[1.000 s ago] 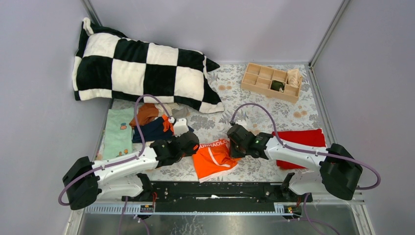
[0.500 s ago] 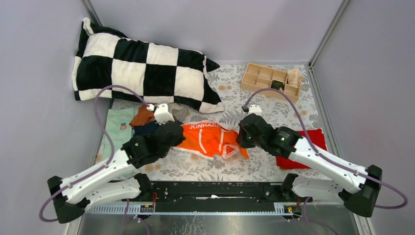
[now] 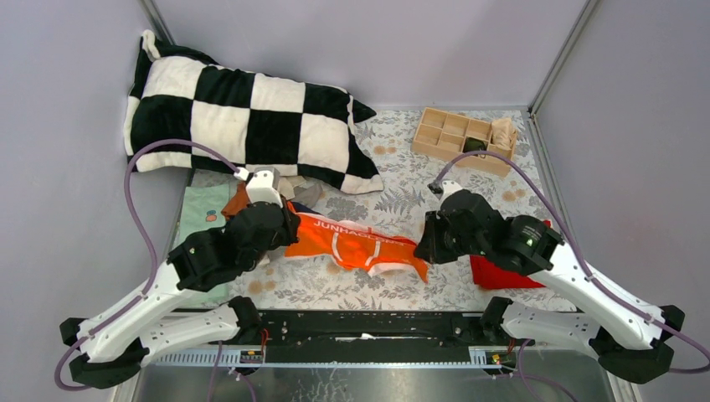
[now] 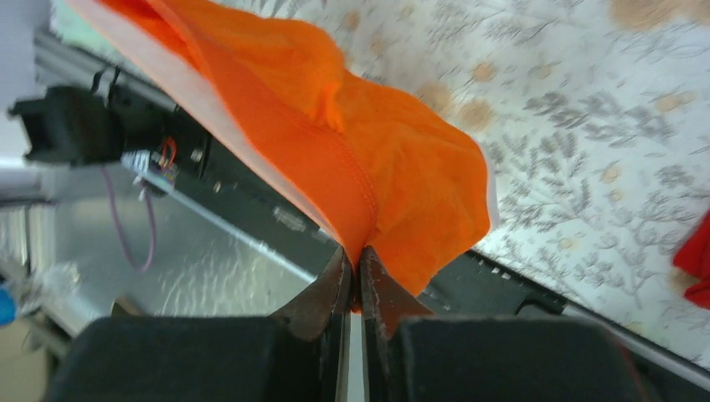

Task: Roll the underwear
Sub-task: Flatten out the underwear at the center of the board.

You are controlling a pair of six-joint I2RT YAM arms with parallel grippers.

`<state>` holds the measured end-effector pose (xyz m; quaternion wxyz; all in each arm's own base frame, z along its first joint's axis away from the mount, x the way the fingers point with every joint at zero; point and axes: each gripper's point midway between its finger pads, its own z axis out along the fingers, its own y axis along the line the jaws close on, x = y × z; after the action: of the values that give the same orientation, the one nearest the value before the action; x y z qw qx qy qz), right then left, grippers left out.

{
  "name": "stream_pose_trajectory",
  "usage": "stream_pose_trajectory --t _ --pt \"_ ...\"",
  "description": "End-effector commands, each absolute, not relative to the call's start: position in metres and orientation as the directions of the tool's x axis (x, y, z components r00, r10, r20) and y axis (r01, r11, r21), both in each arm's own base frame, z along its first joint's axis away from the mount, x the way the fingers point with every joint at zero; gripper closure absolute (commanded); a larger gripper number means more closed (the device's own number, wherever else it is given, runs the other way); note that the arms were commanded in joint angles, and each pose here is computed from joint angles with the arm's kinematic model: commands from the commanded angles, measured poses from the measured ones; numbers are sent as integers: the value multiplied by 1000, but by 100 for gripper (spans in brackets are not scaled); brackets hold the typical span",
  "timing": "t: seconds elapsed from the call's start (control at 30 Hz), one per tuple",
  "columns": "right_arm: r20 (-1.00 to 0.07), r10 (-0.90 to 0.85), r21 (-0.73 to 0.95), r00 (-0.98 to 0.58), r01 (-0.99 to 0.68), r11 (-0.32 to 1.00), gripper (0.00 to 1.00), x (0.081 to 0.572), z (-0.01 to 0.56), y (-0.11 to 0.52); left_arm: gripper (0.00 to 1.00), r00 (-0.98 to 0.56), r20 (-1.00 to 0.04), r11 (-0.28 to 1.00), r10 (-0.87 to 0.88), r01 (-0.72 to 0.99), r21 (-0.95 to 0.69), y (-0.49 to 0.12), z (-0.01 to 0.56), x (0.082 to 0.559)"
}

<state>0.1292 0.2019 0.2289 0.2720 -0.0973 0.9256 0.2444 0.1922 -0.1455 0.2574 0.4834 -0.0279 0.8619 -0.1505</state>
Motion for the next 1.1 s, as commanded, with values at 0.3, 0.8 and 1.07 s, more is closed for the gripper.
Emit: stream_pose_trajectory --t 0.3,0.8,1.07 --pt "-368 -180 407 -912 -332 851 100 90 199 194 100 -601 -792 909 -102 268 -320 -167 247 171" --pt "-497 -96 152 -863 -195 969 100 255 108 195 100 -587 -795 982 -154 -2 -189 -197 121 317" --pt "-458 -82 107 -885 -147 983 97 265 69 179 100 -590 -801 988 -106 24 -149 -209 102 338"
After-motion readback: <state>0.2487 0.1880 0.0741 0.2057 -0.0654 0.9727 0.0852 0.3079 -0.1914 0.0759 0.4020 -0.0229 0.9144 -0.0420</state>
